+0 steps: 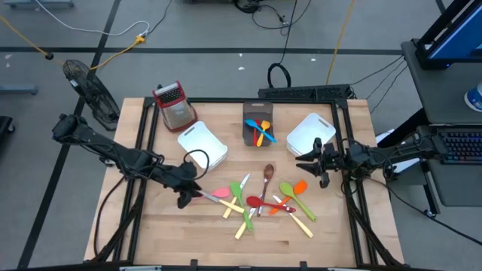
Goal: Pick & Place Kitchen Items
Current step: Put the yellow knife into the left white bin
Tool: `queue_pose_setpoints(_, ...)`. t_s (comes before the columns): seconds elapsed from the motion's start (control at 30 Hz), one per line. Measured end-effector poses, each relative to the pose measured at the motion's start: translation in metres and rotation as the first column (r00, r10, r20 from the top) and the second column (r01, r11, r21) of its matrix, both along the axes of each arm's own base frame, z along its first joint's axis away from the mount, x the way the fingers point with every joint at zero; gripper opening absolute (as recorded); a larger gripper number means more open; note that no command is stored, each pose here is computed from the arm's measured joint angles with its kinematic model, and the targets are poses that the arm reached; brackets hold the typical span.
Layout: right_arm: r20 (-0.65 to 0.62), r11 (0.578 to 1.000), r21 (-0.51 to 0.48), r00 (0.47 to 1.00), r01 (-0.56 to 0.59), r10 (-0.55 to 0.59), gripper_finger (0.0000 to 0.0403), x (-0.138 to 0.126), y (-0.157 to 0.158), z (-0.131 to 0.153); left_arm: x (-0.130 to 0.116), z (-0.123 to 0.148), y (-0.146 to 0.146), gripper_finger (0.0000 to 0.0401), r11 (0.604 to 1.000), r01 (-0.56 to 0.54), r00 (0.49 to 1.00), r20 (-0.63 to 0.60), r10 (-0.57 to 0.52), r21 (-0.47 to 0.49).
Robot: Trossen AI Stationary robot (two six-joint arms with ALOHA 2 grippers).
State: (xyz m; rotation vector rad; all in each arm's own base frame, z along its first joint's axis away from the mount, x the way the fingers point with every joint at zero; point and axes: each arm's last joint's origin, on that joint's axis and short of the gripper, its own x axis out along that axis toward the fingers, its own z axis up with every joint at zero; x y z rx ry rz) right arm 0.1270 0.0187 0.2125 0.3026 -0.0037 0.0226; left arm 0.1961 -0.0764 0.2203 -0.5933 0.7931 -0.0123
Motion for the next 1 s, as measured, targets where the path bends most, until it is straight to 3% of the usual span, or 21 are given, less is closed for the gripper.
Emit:
queue_pose_setpoints(0.3, 0.000, 1.000, -0.003, 1.000, 0.000, 0.000, 0.0114, 0.000, 0.000, 0.000, 0.014, 0.020, -0.002, 0.0141, 0.981, -0.129, 0.963, 0.218, 0.159, -0.147)
queue_pose_setpoints(0.53, 0.000, 1.000, -0.003, 1.000, -0.003, 0.003, 0.0114, 0.000, 0.000, 0.000, 0.021, 0.039, 0.001, 0.0141, 0.928, -0.287, 0.841, 0.401, 0.363, -0.239)
queue_pose_setpoints(0.73, 0.000, 1.000, -0.003, 1.000, -0.003, 0.004, 0.0114, 0.000, 0.000, 0.000, 0.031, 0.054, -0.001, 0.0141, 0.885, -0.294, 0.720, 0.525, 0.453, -0.361)
queue_pose_setpoints(0.83, 0.001, 1.000, -0.003, 1.000, -0.004, 0.004, 0.0114, 0.000, 0.000, 0.000, 0.040, 0.056, -0.006, 0.0140, 0.834, -0.263, 0.670, 0.529, 0.520, -0.486)
queue_pose_setpoints(0.9, 0.001, 1.000, -0.003, 1.000, -0.003, 0.004, 0.0114, 0.000, 0.000, 0.000, 0.048, 0.049, -0.009, 0.0140, 0.783, -0.267, 0.668, 0.478, 0.570, -0.562)
queue_pose_setpoints(1.0, 0.003, 1.000, -0.003, 1.000, 0.000, 0.000, 0.0114, 0.000, 0.000, 0.000, 0.061, 0.034, -0.017, 0.0140, 0.671, -0.300, 0.687, 0.334, 0.645, -0.678)
